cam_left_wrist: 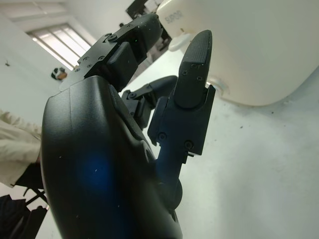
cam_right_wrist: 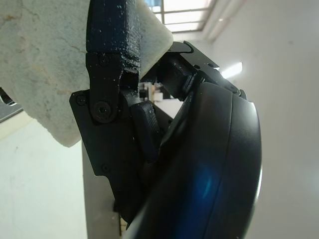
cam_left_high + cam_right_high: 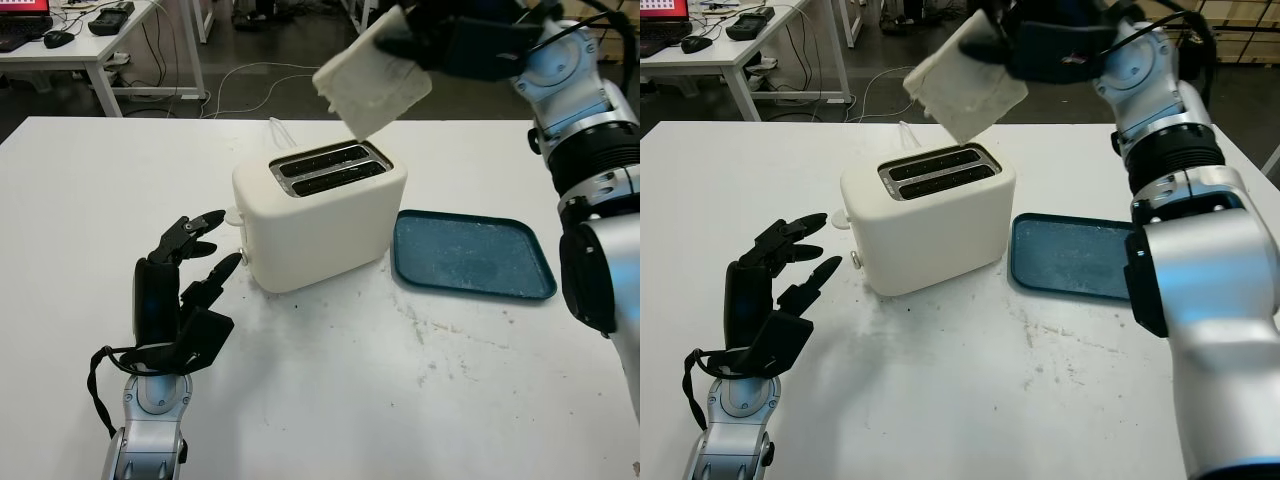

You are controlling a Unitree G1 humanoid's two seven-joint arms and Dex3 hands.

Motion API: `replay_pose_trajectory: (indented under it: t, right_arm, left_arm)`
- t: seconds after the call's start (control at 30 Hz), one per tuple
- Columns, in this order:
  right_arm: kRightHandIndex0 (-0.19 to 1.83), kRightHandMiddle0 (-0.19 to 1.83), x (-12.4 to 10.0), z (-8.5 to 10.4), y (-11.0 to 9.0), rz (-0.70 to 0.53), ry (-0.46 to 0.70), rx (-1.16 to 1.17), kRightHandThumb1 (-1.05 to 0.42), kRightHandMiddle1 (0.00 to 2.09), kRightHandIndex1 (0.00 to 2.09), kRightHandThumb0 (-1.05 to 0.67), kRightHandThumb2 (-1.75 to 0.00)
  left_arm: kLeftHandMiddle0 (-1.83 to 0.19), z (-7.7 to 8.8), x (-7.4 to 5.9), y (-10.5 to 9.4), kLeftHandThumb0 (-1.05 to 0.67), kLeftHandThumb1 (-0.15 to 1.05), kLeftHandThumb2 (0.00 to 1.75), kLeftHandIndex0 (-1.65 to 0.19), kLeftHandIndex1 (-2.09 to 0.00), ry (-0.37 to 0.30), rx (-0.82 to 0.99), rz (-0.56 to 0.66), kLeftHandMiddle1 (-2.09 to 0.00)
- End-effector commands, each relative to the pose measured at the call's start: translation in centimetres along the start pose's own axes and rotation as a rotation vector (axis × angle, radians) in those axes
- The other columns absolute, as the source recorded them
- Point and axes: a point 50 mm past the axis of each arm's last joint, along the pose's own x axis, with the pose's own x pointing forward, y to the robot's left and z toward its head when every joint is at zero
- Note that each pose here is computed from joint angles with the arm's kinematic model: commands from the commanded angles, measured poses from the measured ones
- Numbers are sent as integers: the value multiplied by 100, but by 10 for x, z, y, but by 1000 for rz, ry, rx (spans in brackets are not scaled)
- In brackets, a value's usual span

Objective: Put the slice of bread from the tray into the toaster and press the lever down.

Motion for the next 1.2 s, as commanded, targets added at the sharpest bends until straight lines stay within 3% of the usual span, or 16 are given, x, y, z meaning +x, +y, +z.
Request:
replay_pose_trajectory:
  t: [0.0, 0.57, 1.17]
  right_arm:
    - [114, 92, 2, -1, 11, 28, 11, -11, -92, 175, 175, -47, -31]
    - [110, 88, -2, -16, 60, 128, 62, -133, -92, 175, 175, -47, -32]
    - [112, 91, -5, -18, 78, 186, 36, -303, -92, 175, 175, -54, -29]
  left_arm:
    - [-44, 1, 0, 1, -39, 92, 9, -60, -43, -6, 7, 3, -108]
    - [-43, 0, -2, -1, -40, 92, 9, -59, -44, 2, -9, 2, -109]
    - [-41, -1, -2, -1, -41, 92, 10, -58, -45, 5, -8, 1, -109]
